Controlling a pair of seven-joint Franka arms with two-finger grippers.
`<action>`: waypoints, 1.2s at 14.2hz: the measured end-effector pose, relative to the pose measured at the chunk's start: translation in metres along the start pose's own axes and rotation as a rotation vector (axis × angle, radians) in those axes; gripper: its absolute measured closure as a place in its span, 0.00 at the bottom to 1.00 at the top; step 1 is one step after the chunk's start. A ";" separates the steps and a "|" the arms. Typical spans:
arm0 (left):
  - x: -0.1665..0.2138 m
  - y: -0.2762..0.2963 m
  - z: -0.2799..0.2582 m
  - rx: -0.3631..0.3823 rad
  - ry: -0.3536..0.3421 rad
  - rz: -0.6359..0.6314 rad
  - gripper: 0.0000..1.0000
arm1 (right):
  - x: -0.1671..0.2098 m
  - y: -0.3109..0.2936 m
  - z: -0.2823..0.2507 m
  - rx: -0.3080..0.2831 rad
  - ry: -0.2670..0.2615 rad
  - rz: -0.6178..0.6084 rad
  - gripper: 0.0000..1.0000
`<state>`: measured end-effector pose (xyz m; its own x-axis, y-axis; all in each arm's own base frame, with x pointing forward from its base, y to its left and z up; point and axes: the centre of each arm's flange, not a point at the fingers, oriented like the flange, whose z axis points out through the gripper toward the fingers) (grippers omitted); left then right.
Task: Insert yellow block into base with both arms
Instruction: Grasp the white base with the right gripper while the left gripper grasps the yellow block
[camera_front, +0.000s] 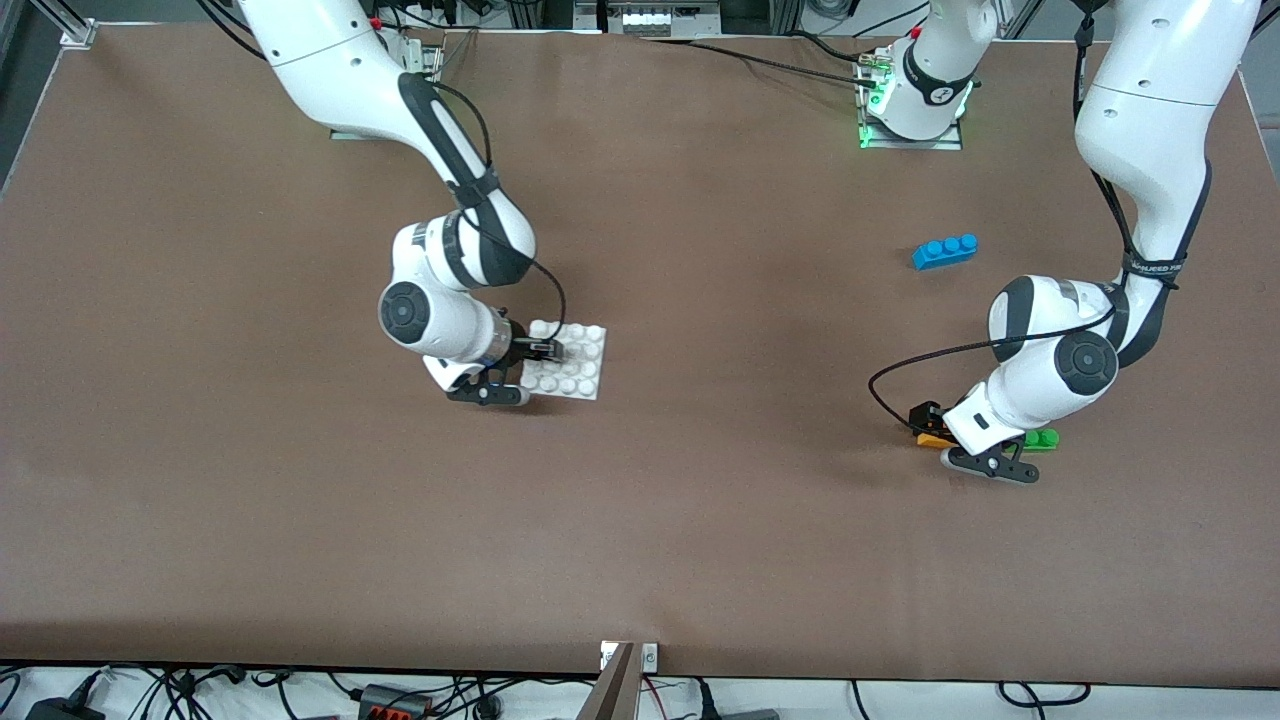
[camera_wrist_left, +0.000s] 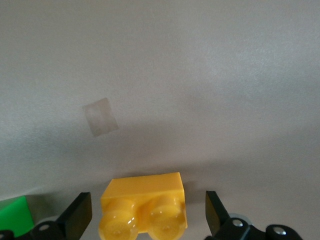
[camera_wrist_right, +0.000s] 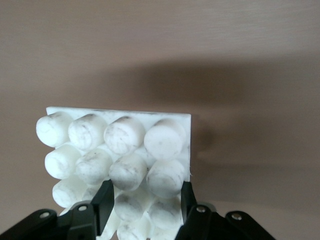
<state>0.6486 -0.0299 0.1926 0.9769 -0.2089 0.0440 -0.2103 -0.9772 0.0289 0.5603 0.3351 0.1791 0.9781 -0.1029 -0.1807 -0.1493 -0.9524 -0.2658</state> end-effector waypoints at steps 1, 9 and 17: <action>0.000 0.000 0.000 0.000 0.000 0.000 0.00 | -0.002 -0.019 0.006 0.005 0.007 0.020 0.41; 0.000 -0.001 0.000 0.001 0.002 0.038 0.21 | -0.027 -0.123 0.043 0.042 0.041 -0.049 0.41; 0.000 -0.001 -0.002 0.002 0.006 0.042 0.31 | -0.051 -0.155 0.056 0.048 0.048 -0.136 0.43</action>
<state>0.6491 -0.0292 0.1948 0.9670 -0.2495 0.0514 -0.2510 -0.9677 0.0245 0.5256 0.5039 0.1767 0.9955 0.0109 -0.0945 -0.0210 -0.9439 -0.3297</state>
